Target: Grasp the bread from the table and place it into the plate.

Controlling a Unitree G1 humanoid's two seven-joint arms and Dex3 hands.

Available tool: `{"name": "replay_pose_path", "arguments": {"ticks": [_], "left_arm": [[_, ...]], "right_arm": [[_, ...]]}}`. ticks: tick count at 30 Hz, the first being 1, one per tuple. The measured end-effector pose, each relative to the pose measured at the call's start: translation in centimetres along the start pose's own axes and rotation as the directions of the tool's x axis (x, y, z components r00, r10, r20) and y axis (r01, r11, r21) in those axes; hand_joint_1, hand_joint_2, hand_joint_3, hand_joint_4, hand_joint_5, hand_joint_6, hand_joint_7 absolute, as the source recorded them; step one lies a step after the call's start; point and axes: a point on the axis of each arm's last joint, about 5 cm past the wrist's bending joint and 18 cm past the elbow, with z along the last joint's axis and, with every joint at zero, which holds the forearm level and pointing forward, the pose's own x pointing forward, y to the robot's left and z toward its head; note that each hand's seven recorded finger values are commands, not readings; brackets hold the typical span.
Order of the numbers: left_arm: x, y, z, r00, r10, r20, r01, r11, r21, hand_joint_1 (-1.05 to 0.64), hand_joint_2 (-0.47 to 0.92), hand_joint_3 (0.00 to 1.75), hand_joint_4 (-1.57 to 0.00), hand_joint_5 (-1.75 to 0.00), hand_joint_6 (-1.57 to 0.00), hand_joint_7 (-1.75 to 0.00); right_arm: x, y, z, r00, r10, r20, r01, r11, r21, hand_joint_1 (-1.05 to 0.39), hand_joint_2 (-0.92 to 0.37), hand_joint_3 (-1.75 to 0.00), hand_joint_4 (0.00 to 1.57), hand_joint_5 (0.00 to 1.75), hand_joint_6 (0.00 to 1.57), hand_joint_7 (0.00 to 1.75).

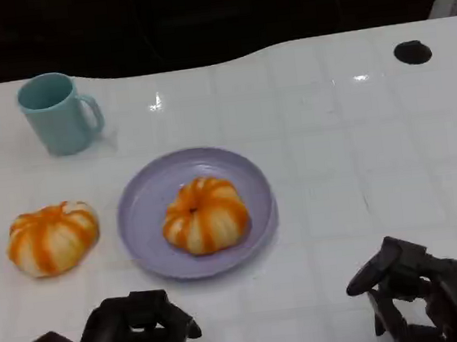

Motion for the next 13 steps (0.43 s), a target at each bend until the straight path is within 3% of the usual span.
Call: {"name": "replay_pose_path", "arguments": {"ticks": [13], "left_arm": [[0.25,0.41,0.00,1.000,0.007,0.002,-0.007,1.000,0.009,-1.05,0.60,0.60,-1.57,-1.24,-1.40,-0.81]], "right_arm": [[0.53,0.40,-0.35,1.000,-0.001,0.007,0.000,1.000,0.019,-0.35,-0.65,-0.87,0.78,1.72,0.80,1.23]]}}
